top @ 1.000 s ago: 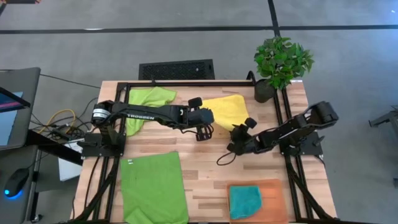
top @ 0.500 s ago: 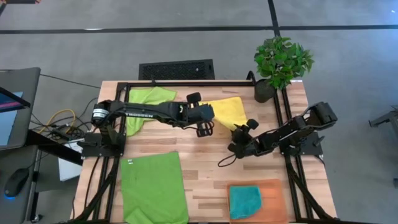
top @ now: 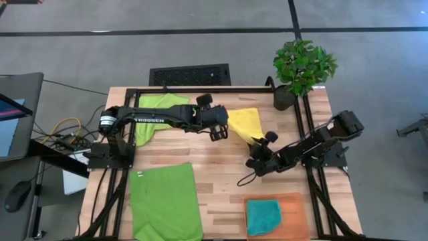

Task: Fold microfiber towels
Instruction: Fold the yellow microfiber towel

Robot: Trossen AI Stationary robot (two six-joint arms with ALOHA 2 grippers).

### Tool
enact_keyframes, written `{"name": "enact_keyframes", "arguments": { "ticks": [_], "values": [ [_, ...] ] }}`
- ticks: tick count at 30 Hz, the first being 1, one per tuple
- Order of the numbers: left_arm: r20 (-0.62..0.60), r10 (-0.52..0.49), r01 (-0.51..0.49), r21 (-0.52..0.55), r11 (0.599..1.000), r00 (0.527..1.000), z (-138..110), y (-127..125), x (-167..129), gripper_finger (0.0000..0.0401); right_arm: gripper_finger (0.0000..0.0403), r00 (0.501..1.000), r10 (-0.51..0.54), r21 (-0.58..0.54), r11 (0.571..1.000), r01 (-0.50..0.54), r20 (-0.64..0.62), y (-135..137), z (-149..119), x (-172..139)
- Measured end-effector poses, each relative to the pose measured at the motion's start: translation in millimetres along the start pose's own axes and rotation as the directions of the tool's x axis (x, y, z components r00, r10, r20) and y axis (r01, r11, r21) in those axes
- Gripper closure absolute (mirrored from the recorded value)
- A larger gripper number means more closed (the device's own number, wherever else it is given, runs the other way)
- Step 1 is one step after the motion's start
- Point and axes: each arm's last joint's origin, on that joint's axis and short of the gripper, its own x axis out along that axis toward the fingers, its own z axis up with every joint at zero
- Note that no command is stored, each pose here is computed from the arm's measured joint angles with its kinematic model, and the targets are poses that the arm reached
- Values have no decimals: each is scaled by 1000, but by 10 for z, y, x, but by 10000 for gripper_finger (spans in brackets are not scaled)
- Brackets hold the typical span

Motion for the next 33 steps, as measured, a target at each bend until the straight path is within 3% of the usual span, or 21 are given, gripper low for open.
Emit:
{"name": "enact_keyframes", "arguments": {
  "ticks": [9, 16, 25, 29, 33],
  "values": [
    [-9, 7, -7, -11, 1000, 1000, -6, 40, 24, 401, 232, 999, 40, -34, 999, -40, 18, 62, -23, -97],
    [-15, 11, -11, -31, 999, 1000, -11, 81, 49, 401, 232, 986, 167, -90, 982, -169, -25, 134, -81, -190],
    [13, 5, -4, -53, 999, 1000, 20, 77, 46, 401, 232, 975, 220, -156, 963, -220, -20, 176, -82, -239],
    [12, 5, -4, -56, 998, 1000, 19, 77, 46, 401, 232, 949, 310, -206, 927, -314, -49, 229, -89, -231],
    [12, 2, -1, -56, 998, 1000, 18, 75, 47, 401, 232, 942, 334, -275, 904, -327, -21, 305, -82, -190]
  ]
}}
